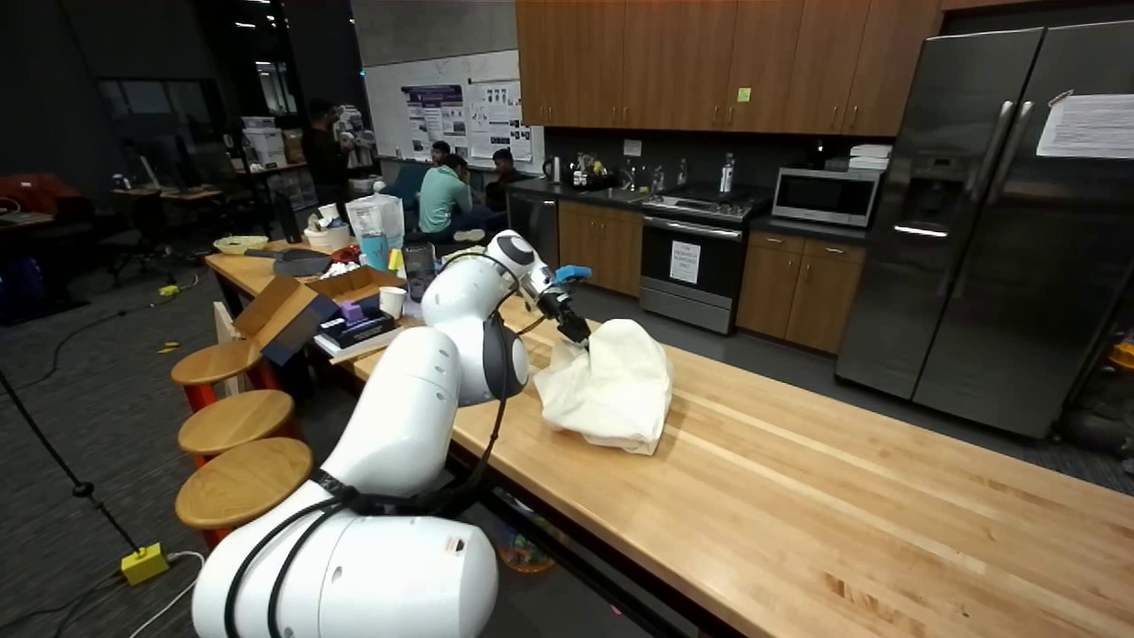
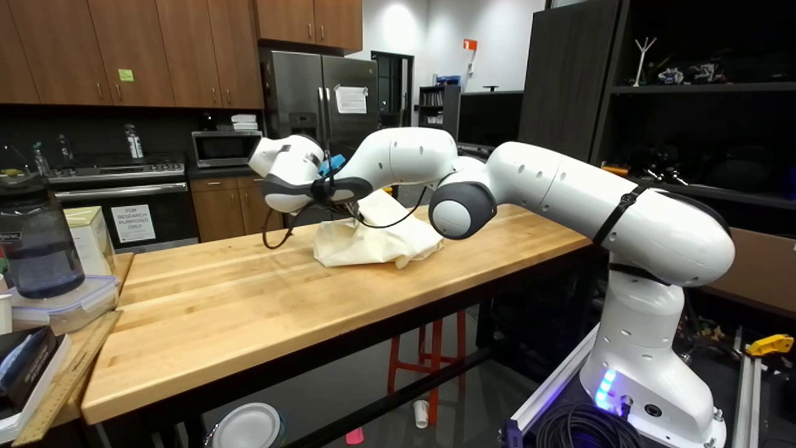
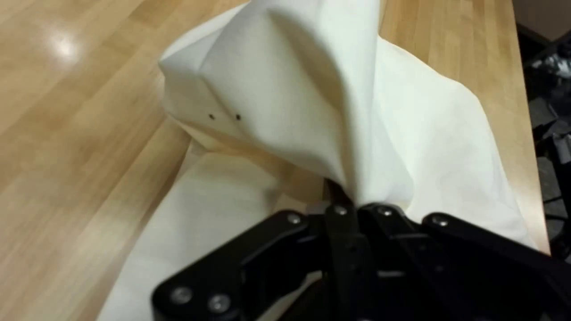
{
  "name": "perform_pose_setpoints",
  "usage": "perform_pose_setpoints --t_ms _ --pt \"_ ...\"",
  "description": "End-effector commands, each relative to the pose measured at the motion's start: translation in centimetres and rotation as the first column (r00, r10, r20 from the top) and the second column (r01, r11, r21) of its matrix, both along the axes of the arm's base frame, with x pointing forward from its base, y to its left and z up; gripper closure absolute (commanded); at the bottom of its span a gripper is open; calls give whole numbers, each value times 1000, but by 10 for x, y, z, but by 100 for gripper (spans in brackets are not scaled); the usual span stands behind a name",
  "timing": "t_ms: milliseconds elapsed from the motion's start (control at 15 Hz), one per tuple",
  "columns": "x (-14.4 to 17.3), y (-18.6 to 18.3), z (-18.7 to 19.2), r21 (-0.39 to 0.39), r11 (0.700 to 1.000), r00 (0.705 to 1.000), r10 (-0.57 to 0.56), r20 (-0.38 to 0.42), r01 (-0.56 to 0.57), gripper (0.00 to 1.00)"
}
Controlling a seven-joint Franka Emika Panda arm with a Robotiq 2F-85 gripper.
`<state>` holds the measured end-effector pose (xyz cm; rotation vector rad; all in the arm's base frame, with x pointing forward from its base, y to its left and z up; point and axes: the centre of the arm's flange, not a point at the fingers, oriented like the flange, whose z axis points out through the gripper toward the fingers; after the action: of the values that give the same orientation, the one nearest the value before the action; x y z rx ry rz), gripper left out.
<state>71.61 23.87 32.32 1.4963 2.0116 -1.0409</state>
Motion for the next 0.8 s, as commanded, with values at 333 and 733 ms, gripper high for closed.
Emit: perform_pose_setpoints --t_ms 333,733 --pt "-20 189 83 -224 876 895 445 36 -426 99" --pt "-2 206 143 -225 876 855 472 214 -427 99"
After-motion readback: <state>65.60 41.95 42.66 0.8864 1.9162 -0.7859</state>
